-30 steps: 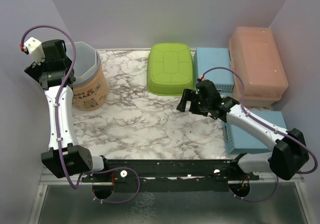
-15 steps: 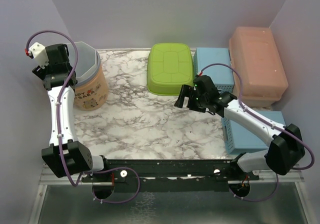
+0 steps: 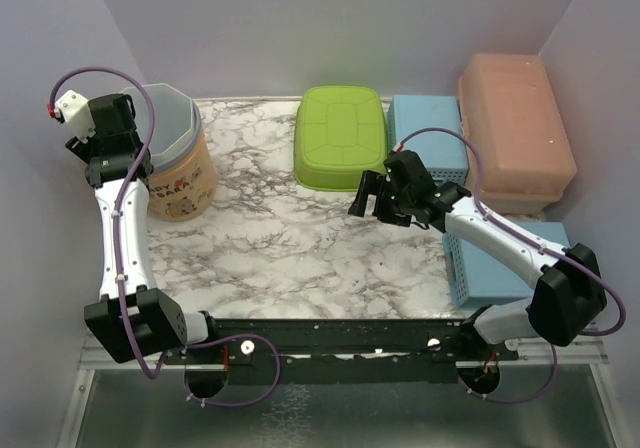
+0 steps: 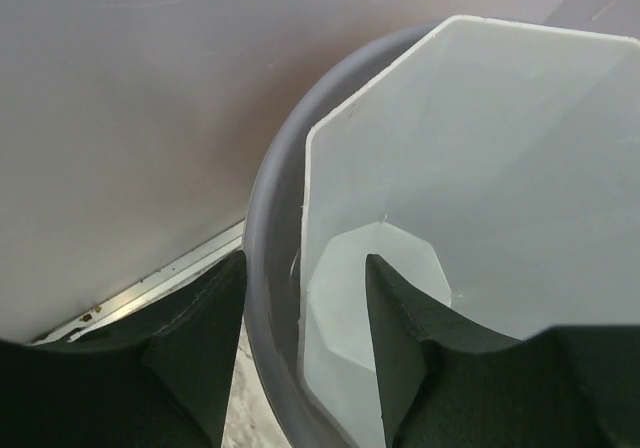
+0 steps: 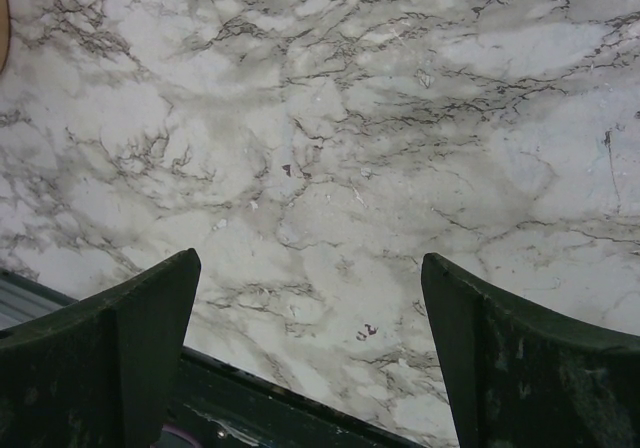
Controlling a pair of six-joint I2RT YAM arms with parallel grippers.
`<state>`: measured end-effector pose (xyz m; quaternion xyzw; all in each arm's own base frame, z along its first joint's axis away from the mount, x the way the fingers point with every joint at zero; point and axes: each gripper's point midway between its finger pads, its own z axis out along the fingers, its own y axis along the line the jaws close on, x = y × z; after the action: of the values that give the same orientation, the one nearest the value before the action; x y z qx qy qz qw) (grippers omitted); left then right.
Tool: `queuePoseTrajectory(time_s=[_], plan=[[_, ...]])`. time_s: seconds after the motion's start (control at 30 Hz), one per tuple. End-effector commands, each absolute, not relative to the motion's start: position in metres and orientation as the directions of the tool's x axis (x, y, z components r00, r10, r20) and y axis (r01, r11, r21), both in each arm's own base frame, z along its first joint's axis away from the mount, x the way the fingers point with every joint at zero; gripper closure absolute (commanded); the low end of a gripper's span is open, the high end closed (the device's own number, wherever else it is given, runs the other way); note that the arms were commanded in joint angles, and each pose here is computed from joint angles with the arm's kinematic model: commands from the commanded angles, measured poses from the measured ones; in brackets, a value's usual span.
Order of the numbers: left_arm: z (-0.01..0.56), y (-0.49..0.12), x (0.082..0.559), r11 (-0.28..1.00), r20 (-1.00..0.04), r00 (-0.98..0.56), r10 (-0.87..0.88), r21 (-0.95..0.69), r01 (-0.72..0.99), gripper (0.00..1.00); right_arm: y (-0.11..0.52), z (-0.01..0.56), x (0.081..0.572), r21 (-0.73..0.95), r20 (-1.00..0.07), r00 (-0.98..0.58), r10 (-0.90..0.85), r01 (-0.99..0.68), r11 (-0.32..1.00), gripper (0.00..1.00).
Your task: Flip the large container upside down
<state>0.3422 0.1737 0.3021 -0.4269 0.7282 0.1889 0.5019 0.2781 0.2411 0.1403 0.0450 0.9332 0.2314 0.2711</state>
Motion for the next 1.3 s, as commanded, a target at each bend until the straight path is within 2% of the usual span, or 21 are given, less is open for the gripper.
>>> queuePoseTrajectory(time_s=[0.0, 0.23, 0.5, 0.9, 1.07, 1.27], plan=[[0.293, 0.159, 0.345, 0.606, -0.873, -0.137, -0.468, -0.205, -0.769, 0.5, 0.245, 0.138, 0.272, 0.463, -0.45, -0.872, 0.191, -0.045, 0.885, 0.04], [0.313, 0.159, 0.346, 0.628, -0.891, -0.119, -0.437, -0.208, -0.75, 0.51, 0.245, 0.132, 0.27, 0.451, -0.431, -0.884, 0.183, -0.035, 0.892, 0.04], [0.33, 0.158, 0.346, 0.644, -0.904, -0.099, -0.417, -0.216, -0.734, 0.48, 0.251, 0.131, 0.27, 0.472, -0.415, -0.89, 0.187, -0.035, 0.881, 0.04], [0.304, 0.162, 0.343, 0.627, -0.894, -0.149, -0.423, -0.17, -0.761, 0.47, 0.253, 0.145, 0.271, 0.491, -0.44, -0.88, 0.179, -0.069, 0.868, 0.04], [0.287, 0.168, 0.338, 0.61, -0.89, -0.19, -0.414, -0.116, -0.784, 0.47, 0.252, 0.142, 0.271, 0.478, -0.439, -0.882, 0.174, -0.065, 0.876, 0.04], [0.281, 0.164, 0.34, 0.624, -0.885, -0.195, -0.422, -0.128, -0.771, 0.5, 0.255, 0.143, 0.27, 0.49, -0.44, -0.883, 0.162, -0.085, 0.868, 0.04]])
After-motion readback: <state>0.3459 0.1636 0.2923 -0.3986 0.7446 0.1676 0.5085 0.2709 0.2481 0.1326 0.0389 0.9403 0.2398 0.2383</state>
